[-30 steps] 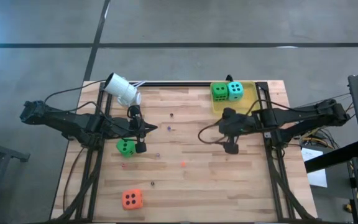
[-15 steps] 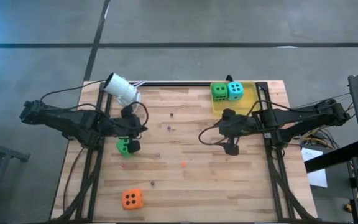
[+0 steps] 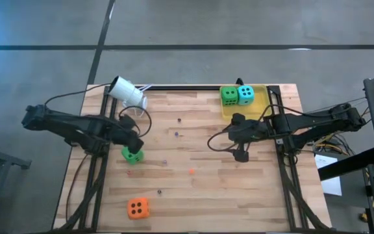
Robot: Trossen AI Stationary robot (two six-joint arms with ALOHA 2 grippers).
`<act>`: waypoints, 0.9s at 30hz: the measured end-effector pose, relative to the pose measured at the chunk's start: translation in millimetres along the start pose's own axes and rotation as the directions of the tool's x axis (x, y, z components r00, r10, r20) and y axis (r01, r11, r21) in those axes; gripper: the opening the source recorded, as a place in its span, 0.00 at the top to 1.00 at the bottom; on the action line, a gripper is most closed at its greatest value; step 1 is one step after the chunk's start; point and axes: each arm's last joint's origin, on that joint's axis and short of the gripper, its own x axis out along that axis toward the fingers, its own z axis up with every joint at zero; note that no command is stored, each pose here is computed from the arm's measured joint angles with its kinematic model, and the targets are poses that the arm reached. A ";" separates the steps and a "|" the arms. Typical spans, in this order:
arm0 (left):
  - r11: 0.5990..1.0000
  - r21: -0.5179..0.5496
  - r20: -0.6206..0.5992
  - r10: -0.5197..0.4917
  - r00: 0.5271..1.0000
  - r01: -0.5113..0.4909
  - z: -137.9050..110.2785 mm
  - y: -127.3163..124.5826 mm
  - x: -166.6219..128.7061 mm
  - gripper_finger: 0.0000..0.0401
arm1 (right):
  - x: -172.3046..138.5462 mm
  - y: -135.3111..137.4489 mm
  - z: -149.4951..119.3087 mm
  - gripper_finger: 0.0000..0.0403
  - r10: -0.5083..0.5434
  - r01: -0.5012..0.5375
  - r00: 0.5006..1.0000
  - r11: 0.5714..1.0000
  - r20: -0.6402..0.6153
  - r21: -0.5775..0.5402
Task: Pick & Place Dice
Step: Put the large green dice into the yellow transparent bin
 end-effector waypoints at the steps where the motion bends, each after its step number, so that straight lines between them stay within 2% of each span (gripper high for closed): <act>1: 1.000 -0.019 -0.021 0.024 0.999 -0.025 -0.3 -0.5 2.5 0.97 | 0.0 0.0 0.0 0.01 0.000 0.000 1.000 1.000 0.000 0.000; 9: 0.966 -0.048 -0.196 0.239 0.951 -0.253 3.8 -6.9 31.0 0.97 | 0.0 0.1 0.7 0.01 0.001 -0.001 1.000 1.000 0.007 0.001; 14: 0.947 0.000 -0.327 0.302 0.895 -0.320 10.7 -13.4 55.2 0.97 | 0.0 0.1 0.7 0.01 0.002 -0.002 1.000 1.000 0.007 0.003; 20: 0.932 0.077 -0.436 0.351 0.828 -0.354 13.0 -20.0 77.5 0.97 | 0.0 0.2 0.7 0.01 0.005 -0.005 1.000 1.000 0.007 0.010; 23: 0.934 0.117 -0.479 0.352 0.804 -0.339 11.4 -23.2 83.2 0.97 | 0.0 0.3 0.6 0.01 0.008 -0.008 1.000 1.000 0.006 0.010; 27: 0.943 0.140 -0.505 0.330 0.797 -0.302 10.8 -26.5 87.2 0.97 | 0.0 0.3 0.6 0.01 0.009 -0.009 1.000 1.000 0.006 0.009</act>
